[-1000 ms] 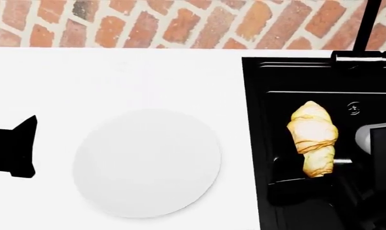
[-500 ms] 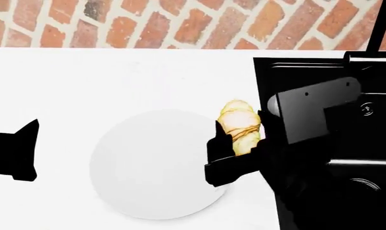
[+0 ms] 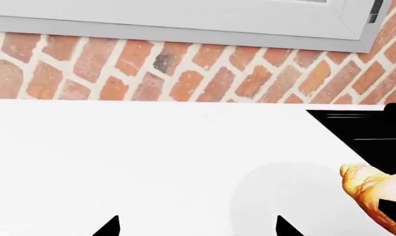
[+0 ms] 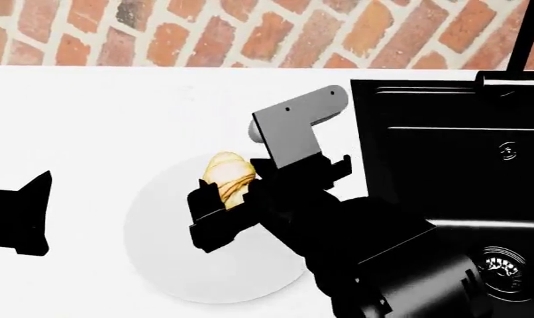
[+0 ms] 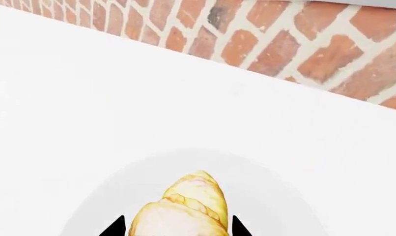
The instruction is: Place the pastries on the plates.
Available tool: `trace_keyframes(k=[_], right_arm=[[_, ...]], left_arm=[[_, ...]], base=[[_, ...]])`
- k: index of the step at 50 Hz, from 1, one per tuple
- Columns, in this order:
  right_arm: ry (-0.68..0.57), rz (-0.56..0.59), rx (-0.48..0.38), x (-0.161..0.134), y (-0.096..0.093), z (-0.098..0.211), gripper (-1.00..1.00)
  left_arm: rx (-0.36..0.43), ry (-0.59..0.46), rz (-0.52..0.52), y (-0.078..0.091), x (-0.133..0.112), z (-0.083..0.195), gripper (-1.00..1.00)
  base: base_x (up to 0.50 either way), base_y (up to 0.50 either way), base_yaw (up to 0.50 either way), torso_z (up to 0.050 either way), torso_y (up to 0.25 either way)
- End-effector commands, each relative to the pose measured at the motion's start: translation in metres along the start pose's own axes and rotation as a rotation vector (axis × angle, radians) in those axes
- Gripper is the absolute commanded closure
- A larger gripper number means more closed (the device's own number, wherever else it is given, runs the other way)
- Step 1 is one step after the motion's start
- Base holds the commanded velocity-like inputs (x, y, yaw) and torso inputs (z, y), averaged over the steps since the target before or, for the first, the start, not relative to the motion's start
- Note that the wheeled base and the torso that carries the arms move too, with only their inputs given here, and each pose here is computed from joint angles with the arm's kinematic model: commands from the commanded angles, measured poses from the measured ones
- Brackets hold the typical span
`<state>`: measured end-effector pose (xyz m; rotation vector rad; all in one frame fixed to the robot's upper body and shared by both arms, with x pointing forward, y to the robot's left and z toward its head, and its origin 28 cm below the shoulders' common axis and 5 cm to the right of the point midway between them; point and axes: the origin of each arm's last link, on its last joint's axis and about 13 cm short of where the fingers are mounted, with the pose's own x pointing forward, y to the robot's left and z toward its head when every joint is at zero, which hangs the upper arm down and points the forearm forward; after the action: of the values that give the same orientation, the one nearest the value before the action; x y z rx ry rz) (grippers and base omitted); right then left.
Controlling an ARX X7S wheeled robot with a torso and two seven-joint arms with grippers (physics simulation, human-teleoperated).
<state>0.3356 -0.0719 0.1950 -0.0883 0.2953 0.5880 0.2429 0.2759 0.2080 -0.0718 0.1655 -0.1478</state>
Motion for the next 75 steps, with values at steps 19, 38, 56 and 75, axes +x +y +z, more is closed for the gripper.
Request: trace_keyframes(k=[19,38,56,75], right_arm=[[0.068,0.031,-0.048,0.009,0.015,-0.021,1.0],[-0.139,-0.079,-0.051,-0.032,0.005,0.031,-1.0],[-0.417,-0.262,0.005,-0.114,-0.025,0.025,-1.0],[-0.462,-0.341,-0.021,-0.134,-0.036,0.07,-1.0]], left_arm=[[-0.005,0.005,0.002,0.0,0.001,-0.004,-1.0],[-0.012,-0.002,-0.002,0.001,0.001,-0.003,-1.0],[0.007,-0.041,-0.008,-0.003,0.007,0.015,-1.0],[0.028,-0.135,-0.051,-0.014,0.023,0.084,-1.0]], base=[[0.0,0.0,0.0,0.0,0.0],[0.0,0.0,0.0,0.0,0.001],[0.0,0.0,0.0,0.0,0.0],[0.0,0.0,0.0,0.0,0.0]])
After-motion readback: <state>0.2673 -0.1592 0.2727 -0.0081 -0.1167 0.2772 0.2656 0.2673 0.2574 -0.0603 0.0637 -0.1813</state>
